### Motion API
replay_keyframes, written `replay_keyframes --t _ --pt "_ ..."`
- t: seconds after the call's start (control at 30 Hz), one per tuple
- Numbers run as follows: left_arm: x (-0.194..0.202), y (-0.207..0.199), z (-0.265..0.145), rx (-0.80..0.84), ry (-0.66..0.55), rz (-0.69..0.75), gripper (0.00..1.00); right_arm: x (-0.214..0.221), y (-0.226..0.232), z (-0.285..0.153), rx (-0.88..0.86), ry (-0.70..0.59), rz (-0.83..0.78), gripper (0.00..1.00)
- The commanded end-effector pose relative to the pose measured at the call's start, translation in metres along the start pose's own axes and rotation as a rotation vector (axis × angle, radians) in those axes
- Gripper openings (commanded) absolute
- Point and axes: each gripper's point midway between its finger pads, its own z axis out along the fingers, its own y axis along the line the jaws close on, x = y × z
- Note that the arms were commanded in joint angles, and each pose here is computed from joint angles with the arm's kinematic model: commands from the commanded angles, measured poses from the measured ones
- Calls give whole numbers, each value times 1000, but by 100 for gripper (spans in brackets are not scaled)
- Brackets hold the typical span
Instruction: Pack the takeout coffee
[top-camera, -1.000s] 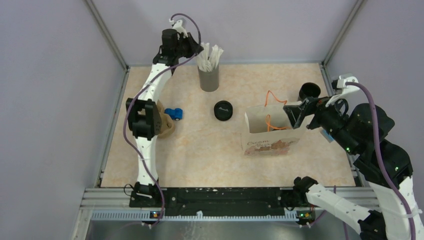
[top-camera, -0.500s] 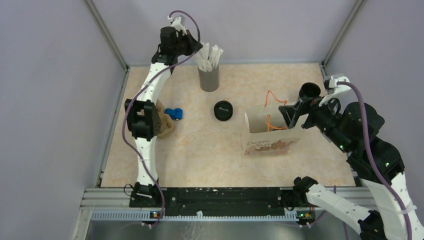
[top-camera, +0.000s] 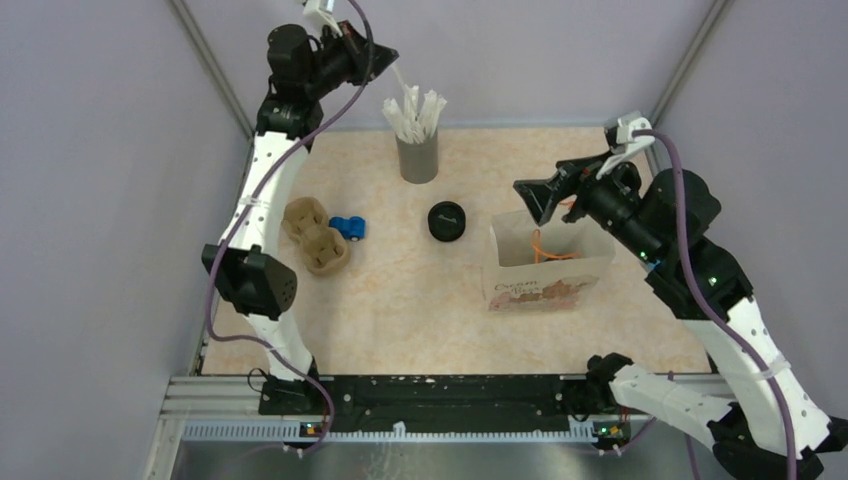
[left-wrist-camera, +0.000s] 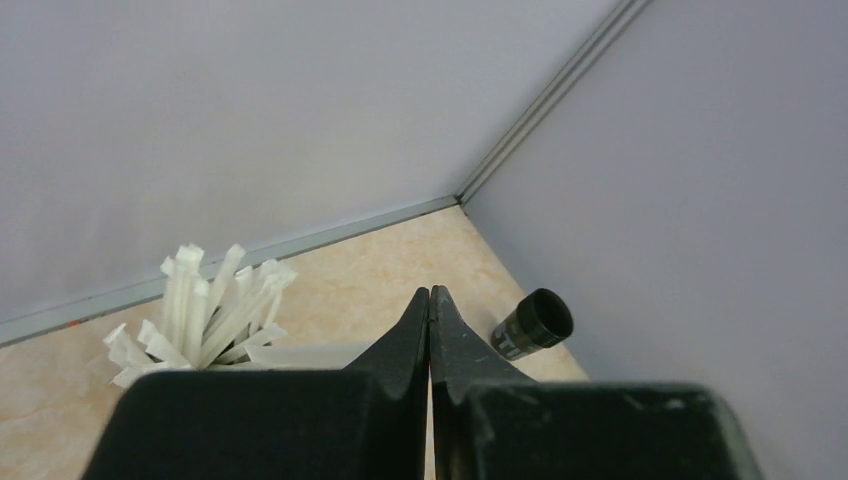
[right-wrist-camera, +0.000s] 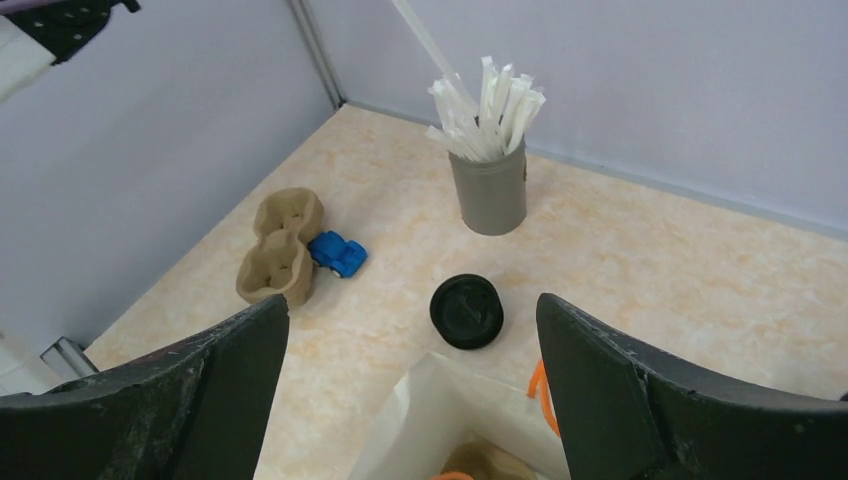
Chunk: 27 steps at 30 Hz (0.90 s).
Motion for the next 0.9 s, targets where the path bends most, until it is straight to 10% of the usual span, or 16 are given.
replay_keyframes --t 0.0,0.33,0.87 --pt "-18 -54 -34 100 5 5 0 -41 16 14 -79 -131 -20 91" --pt "-4 -125 -92 258 110 -98 0 -60 39 39 -242 -287 -276 92" --pt "23 -242 -113 516 245 -204 0 -130 0 -30 37 -524 -151 91"
